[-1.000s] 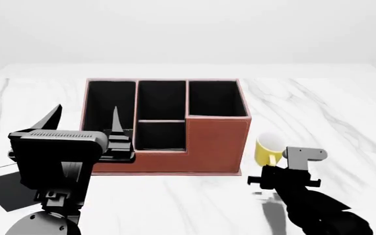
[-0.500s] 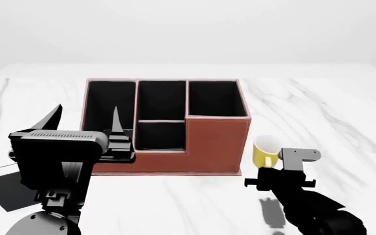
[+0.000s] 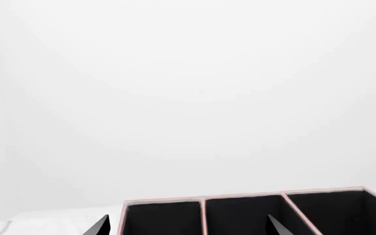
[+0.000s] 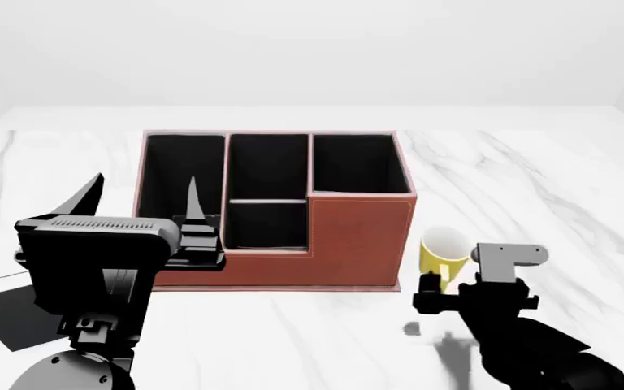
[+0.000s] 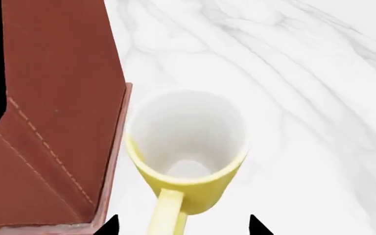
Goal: Pick up the yellow and white mug and place it to the right of the caddy.
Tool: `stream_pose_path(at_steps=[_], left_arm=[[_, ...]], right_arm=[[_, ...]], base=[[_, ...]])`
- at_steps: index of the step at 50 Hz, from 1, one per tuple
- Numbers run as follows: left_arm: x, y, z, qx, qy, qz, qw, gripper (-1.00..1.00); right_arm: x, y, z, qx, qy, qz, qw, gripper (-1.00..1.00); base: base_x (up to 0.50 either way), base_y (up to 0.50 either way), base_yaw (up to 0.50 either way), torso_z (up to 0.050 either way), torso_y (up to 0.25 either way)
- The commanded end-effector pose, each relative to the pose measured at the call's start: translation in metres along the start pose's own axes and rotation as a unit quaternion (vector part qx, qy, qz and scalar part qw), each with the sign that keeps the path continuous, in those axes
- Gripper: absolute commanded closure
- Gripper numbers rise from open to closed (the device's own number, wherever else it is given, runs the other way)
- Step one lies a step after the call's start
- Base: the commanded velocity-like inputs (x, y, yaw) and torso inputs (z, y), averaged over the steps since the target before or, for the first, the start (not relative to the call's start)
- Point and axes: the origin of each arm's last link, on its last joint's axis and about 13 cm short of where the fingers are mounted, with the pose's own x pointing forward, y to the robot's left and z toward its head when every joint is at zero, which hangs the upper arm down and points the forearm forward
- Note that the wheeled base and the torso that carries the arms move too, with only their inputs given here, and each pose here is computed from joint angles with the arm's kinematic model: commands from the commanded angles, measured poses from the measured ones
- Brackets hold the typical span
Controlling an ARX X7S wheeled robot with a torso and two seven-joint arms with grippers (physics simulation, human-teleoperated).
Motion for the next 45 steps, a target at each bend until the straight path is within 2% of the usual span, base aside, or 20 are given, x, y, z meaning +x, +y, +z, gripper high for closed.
stream_pose_path(at_steps=[1,23,33,45], left_arm=[[0.0,0.0,0.0,-0.001,-0.001,-0.001,1.0,-1.0],[-0.003,0.0,0.002,-0.001,-0.003,0.0,1.0,-1.0],[-0.007,0.001,0.003,0.0,-0.008,0.001,1.0,-1.0],[-0.022,0.0,0.01,0.007,-0.027,0.002,1.0,-1.0]], right_arm=[[-0.038,0.004,0.011,-0.017,-0.046,-0.011,0.999,-1.0],[-0.141,0.019,0.016,-0.053,-0.146,0.012,0.988,-1.0],[-0.173,0.022,0.02,-0.06,-0.185,0.018,0.981,-1.0],[-0.207,0.021,0.027,-0.066,-0.241,-0.004,0.968,-1.0]], base=[[0.0,0.0,0.0,0.0,0.0],[0.0,0.0,0.0,0.0,0.0],[0.0,0.0,0.0,0.0,0.0],[0.0,0.0,0.0,0.0,0.0]])
